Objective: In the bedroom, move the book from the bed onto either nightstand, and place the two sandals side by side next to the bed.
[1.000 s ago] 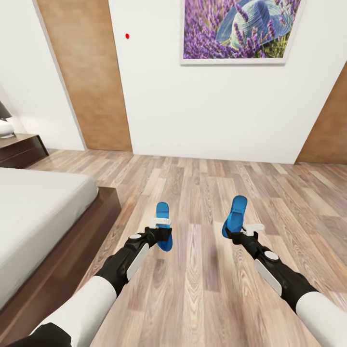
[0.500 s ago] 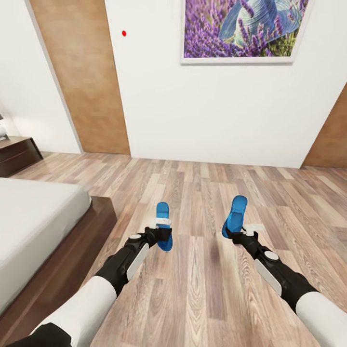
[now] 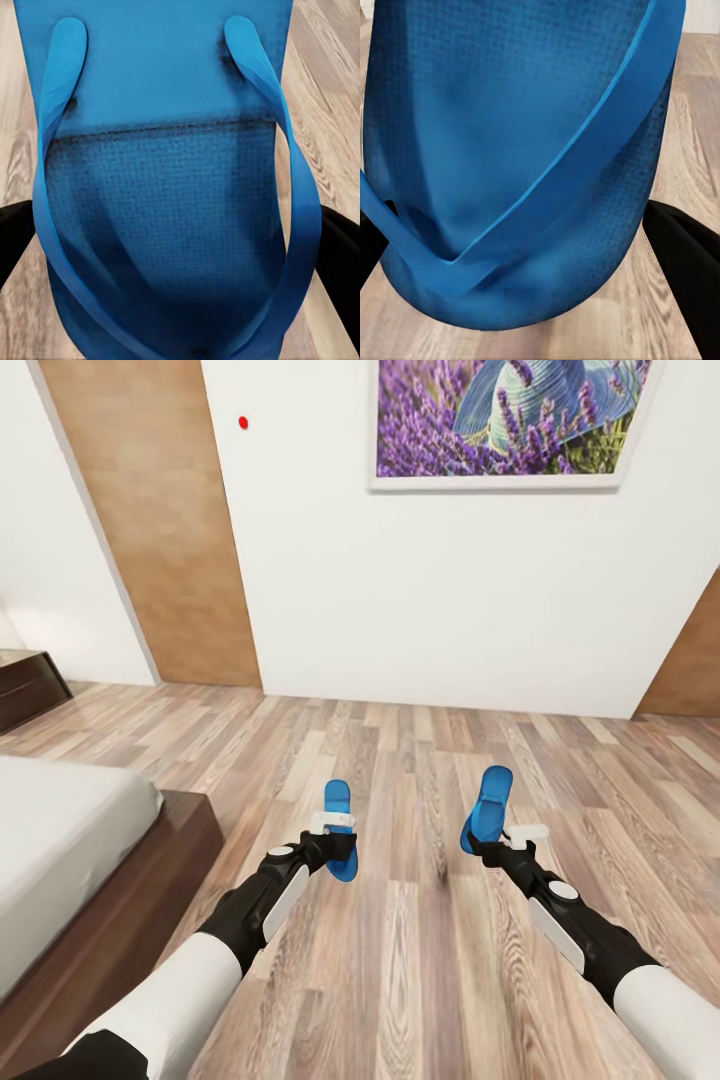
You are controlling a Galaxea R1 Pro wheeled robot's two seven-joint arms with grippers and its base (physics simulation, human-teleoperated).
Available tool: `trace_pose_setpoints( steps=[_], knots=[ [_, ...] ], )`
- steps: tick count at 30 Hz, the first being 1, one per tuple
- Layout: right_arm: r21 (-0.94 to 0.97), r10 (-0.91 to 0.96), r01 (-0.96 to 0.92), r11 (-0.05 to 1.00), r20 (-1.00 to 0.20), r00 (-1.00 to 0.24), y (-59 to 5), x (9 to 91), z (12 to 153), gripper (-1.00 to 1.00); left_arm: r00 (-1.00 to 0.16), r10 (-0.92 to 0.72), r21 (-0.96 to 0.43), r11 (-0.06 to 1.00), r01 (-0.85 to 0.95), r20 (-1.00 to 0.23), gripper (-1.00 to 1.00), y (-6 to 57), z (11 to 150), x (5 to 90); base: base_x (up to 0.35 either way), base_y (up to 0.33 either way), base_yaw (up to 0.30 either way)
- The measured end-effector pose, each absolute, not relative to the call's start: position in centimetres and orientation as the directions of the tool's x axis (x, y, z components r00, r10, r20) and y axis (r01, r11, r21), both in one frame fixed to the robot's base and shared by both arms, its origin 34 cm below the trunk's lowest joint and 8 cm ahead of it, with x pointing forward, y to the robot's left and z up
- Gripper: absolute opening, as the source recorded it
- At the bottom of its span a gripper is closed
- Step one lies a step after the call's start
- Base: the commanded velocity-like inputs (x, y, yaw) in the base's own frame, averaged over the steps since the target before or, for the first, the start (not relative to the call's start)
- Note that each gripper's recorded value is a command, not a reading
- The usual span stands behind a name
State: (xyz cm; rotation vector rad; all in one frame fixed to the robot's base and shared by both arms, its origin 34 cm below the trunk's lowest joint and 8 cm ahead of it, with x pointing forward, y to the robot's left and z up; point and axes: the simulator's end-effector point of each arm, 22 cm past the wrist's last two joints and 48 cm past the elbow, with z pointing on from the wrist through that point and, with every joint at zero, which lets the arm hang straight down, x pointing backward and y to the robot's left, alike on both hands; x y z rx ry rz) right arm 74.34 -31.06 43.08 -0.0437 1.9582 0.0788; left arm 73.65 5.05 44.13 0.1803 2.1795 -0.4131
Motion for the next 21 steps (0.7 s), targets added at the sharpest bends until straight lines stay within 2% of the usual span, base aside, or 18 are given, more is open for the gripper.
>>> trace_pose_setpoints(
  steps=[21],
  knots=[
    [0.035, 0.007, -0.067, 0.997, -0.922, -0.387, -31.02, 74.21, 42.75, -1.0, -0.599, -0.02, -0.224, 0.937, 0.268, -0.801, -1.0, 5.42, 44.05, 73.73, 0.329, -0.053, 0.0]
  ],
)
